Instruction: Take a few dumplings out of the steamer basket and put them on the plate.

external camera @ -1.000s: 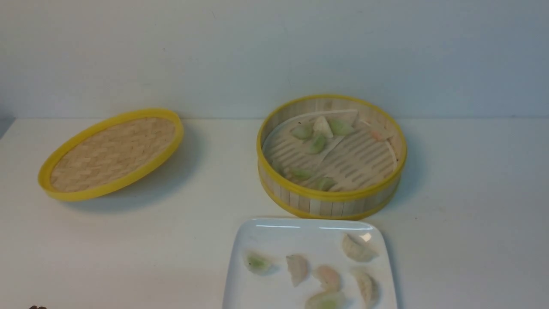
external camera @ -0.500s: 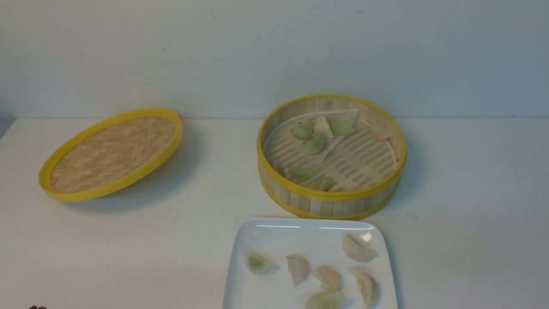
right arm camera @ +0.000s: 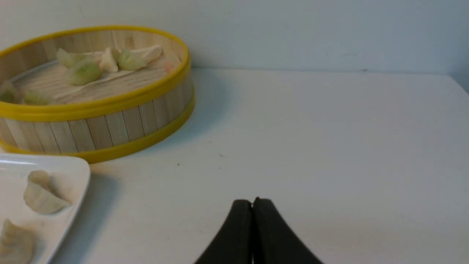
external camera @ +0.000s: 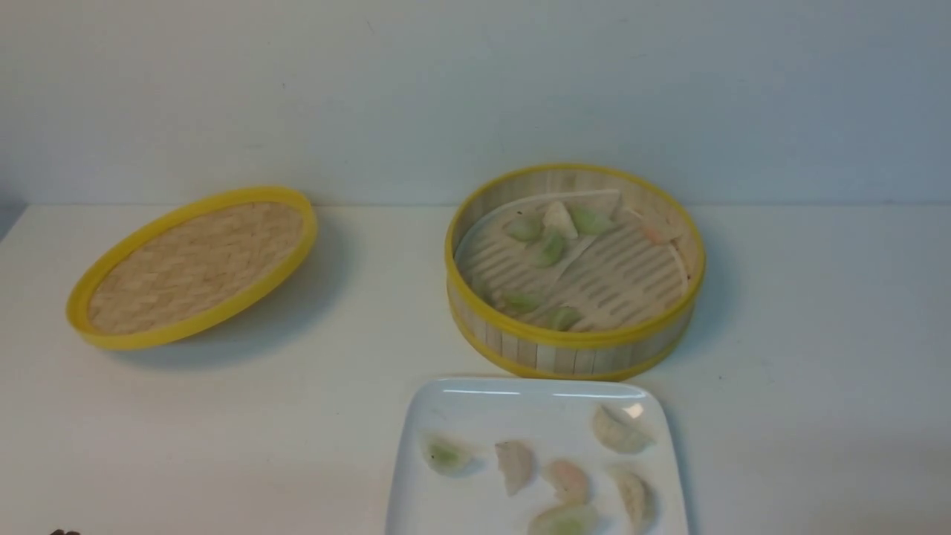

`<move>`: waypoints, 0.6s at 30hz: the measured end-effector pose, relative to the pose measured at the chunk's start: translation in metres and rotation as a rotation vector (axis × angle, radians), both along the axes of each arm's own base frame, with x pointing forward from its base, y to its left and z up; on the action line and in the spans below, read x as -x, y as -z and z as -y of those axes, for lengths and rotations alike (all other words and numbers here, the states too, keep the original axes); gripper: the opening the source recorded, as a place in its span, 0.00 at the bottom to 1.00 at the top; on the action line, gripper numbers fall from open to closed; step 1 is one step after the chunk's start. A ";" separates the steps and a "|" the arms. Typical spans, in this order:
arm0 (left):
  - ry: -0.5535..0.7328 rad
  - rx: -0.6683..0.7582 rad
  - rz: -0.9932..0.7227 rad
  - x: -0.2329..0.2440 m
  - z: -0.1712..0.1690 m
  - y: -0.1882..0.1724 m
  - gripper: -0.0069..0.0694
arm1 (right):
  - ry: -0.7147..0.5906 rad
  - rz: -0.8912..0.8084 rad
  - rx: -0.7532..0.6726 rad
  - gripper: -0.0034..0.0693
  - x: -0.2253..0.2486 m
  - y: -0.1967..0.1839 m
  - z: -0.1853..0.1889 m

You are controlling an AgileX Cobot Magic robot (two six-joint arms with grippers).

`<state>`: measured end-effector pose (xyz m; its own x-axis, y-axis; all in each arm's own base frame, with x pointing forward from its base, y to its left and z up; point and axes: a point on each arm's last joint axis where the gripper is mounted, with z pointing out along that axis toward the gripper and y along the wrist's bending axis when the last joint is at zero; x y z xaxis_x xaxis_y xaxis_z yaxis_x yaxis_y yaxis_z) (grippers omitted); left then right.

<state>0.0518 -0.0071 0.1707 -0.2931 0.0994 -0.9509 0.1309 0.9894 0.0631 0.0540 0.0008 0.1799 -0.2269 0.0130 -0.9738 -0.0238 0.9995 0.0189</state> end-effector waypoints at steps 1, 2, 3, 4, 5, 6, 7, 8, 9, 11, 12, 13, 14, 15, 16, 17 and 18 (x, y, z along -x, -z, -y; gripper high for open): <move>0.000 0.000 0.000 0.000 0.000 0.000 0.08 | 0.000 0.000 0.000 0.03 0.000 0.000 0.000; 0.000 0.000 0.000 0.000 0.000 0.000 0.08 | 0.000 0.000 0.000 0.03 0.000 0.000 0.000; 0.000 0.000 0.000 0.000 0.000 0.000 0.08 | 0.000 0.000 0.000 0.03 0.000 0.000 0.000; 0.000 0.000 0.000 0.000 0.000 0.000 0.08 | 0.001 0.000 -0.003 0.03 0.000 0.000 0.000; 0.000 0.000 0.000 0.000 0.000 0.000 0.08 | 0.002 0.000 -0.007 0.03 0.000 0.000 0.000; 0.000 0.000 0.000 0.000 0.000 0.000 0.08 | 0.002 0.000 -0.010 0.03 0.000 0.000 0.000; 0.000 0.000 0.000 0.000 0.000 0.000 0.08 | 0.002 0.000 -0.010 0.03 0.000 0.000 0.000; 0.000 0.000 0.000 0.000 0.000 0.000 0.08 | 0.002 0.000 -0.011 0.03 0.000 0.000 0.000; 0.000 0.000 0.000 0.000 0.000 0.000 0.08 | 0.002 0.000 -0.011 0.03 0.000 0.000 0.000; 0.000 0.000 0.000 0.000 0.000 0.000 0.08 | 0.003 0.000 -0.011 0.03 0.000 0.000 0.000; 0.000 0.000 0.000 0.000 0.000 0.000 0.08 | 0.003 0.000 -0.011 0.03 0.000 0.000 0.000; 0.000 0.000 0.000 0.000 0.000 0.000 0.08 | 0.003 0.000 -0.012 0.03 0.000 0.000 0.000; 0.000 0.000 0.000 0.000 0.000 0.000 0.08 | 0.003 0.000 -0.013 0.03 0.000 0.000 0.000; 0.000 0.000 0.000 0.000 0.000 0.000 0.08 | 0.003 0.000 -0.013 0.03 0.000 0.000 0.000; 0.000 0.000 0.000 0.000 0.000 0.000 0.08 | 0.003 0.001 -0.013 0.03 0.000 0.000 0.000; 0.000 0.000 0.000 0.000 0.000 0.000 0.08 | 0.003 0.001 -0.013 0.03 0.000 0.000 0.000; 0.000 0.000 0.000 0.000 0.000 0.000 0.08 | 0.003 0.001 -0.013 0.03 0.000 0.000 0.000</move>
<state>0.0518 -0.0071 0.1707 -0.2931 0.0994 -0.9509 0.1309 0.9894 0.0631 0.0540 0.0008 0.1800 -0.2263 0.0263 -0.9737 -0.0209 0.9993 0.0319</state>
